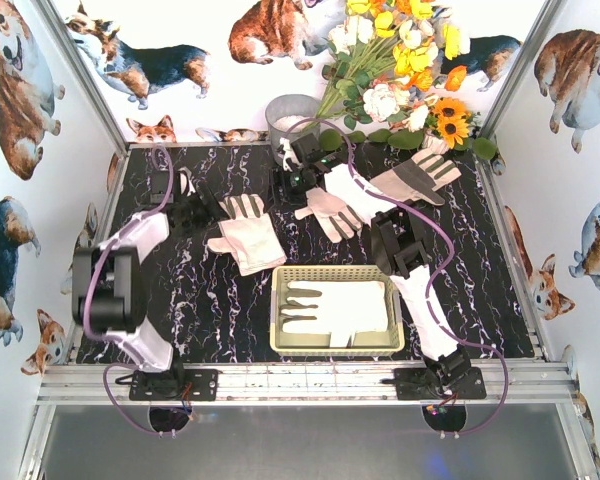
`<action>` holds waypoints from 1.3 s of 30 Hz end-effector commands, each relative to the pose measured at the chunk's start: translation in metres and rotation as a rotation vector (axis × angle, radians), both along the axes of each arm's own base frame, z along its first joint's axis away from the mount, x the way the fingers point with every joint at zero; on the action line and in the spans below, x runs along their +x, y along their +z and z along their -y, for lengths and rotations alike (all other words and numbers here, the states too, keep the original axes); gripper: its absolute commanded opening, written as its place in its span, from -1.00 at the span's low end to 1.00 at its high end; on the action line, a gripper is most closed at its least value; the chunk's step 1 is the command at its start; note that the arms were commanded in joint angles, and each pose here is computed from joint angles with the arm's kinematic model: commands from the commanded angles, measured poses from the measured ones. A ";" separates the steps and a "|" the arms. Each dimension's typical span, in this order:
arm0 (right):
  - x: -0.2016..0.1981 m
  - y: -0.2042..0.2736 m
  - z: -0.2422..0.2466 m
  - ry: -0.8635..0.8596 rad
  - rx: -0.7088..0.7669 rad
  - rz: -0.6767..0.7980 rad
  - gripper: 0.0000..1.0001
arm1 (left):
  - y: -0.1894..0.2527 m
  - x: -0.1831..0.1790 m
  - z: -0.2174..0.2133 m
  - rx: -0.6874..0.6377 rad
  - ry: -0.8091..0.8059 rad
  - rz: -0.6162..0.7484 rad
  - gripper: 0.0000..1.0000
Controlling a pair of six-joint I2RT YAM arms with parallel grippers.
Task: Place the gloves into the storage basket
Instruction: Adjust the glove on the glove, then pick up the glove from the center of the board.
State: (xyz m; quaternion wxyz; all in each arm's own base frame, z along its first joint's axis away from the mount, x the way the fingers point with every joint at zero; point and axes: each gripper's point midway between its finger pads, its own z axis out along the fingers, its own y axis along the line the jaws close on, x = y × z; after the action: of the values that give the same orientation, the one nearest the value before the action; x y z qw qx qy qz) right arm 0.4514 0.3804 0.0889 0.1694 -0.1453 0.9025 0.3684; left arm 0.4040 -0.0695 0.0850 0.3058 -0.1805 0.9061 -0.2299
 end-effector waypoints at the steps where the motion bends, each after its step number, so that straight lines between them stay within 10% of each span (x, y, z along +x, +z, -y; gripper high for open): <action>1: 0.010 0.015 -0.007 -0.014 0.078 0.003 0.27 | -0.008 0.018 0.006 -0.077 -0.084 0.002 0.39; 10: -0.001 -0.012 -0.013 -0.024 0.105 -0.127 0.27 | -0.049 0.014 0.007 -0.072 -0.156 -0.111 0.30; 29: -0.036 -0.058 -0.041 0.018 0.096 -0.259 0.29 | -0.098 -0.029 -0.009 0.012 -0.152 -0.259 -0.66; 39: -0.054 -0.060 -0.075 0.060 0.161 -0.299 0.23 | -0.096 -0.040 0.001 -0.047 -0.152 -0.251 -0.76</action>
State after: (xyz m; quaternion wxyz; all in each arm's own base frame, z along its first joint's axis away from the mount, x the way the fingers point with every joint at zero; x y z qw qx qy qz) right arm 0.4091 0.4366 0.0507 0.0477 -0.0967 0.8825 0.4578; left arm 0.4022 -0.0706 0.0176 0.2327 -0.1235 0.9294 -0.2587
